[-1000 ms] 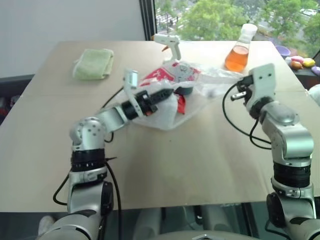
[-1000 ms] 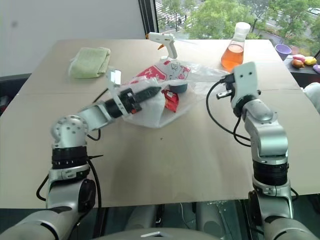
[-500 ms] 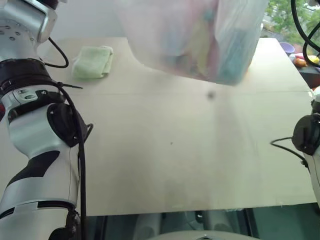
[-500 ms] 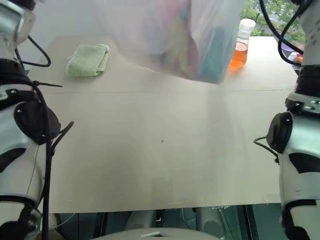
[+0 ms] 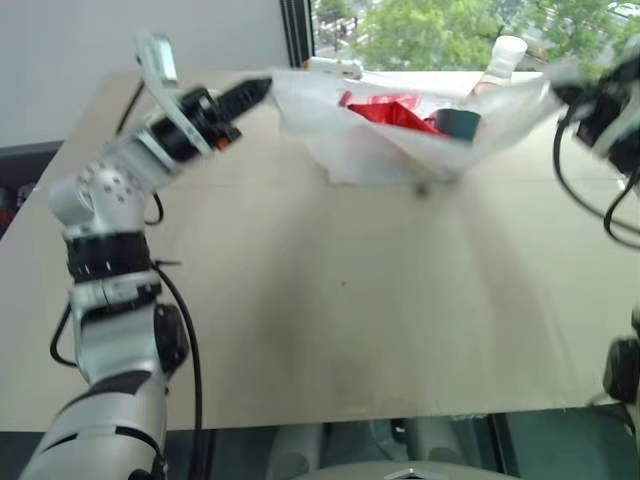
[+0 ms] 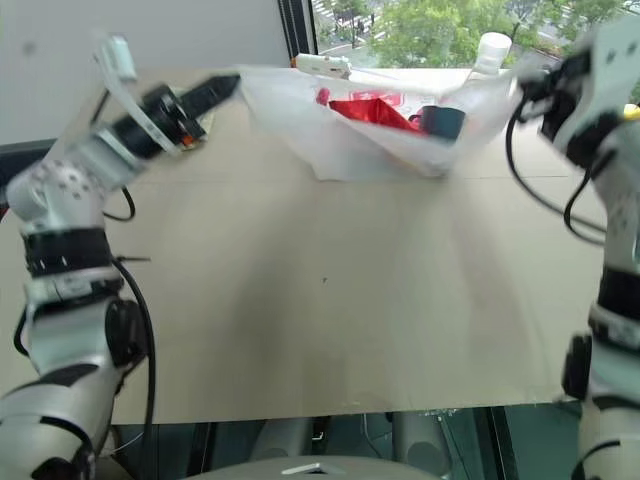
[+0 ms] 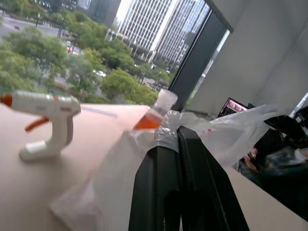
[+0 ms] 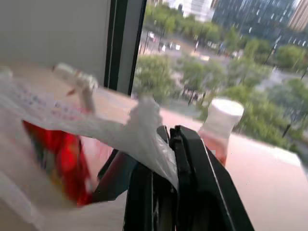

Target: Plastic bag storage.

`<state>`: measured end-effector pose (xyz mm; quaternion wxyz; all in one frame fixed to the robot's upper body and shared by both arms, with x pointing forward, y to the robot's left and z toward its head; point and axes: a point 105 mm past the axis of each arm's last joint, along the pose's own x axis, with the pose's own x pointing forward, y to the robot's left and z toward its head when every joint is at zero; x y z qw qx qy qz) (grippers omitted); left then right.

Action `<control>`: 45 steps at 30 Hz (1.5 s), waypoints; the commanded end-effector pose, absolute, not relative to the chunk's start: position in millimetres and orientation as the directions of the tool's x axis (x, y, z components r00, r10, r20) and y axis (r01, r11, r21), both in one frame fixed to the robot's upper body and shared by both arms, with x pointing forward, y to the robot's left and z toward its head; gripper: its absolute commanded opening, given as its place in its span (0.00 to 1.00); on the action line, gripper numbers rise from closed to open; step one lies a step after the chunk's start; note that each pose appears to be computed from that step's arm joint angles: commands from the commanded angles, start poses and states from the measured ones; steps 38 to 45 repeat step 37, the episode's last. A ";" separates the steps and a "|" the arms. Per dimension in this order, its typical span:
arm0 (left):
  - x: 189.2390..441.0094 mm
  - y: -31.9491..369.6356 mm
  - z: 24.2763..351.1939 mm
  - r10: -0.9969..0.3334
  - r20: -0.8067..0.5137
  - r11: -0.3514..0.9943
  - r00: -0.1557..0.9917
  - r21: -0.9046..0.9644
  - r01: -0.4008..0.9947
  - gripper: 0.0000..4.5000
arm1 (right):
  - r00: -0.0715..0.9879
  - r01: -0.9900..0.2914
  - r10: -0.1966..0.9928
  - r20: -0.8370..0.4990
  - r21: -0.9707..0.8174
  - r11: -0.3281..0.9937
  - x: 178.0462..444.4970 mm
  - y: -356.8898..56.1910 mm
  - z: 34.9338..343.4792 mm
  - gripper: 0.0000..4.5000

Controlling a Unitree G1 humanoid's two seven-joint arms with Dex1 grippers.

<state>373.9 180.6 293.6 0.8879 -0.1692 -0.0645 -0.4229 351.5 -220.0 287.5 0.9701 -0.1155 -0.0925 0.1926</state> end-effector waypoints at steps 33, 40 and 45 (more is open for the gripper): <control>220.9 188.4 106.6 -0.764 -0.202 0.619 0.613 0.036 0.784 0.98 | 0.878 -0.474 0.421 -0.228 -0.277 0.836 198.1 -267.3 128.7 1.00; 225.1 191.3 109.6 -0.750 -0.195 0.636 0.632 0.049 0.770 0.98 | 0.872 -0.485 0.429 -0.235 -0.302 0.821 207.7 -282.7 133.1 1.00; 225.1 191.3 109.6 -0.750 -0.195 0.636 0.632 0.049 0.770 0.98 | 0.872 -0.485 0.429 -0.235 -0.302 0.821 207.7 -282.7 133.1 1.00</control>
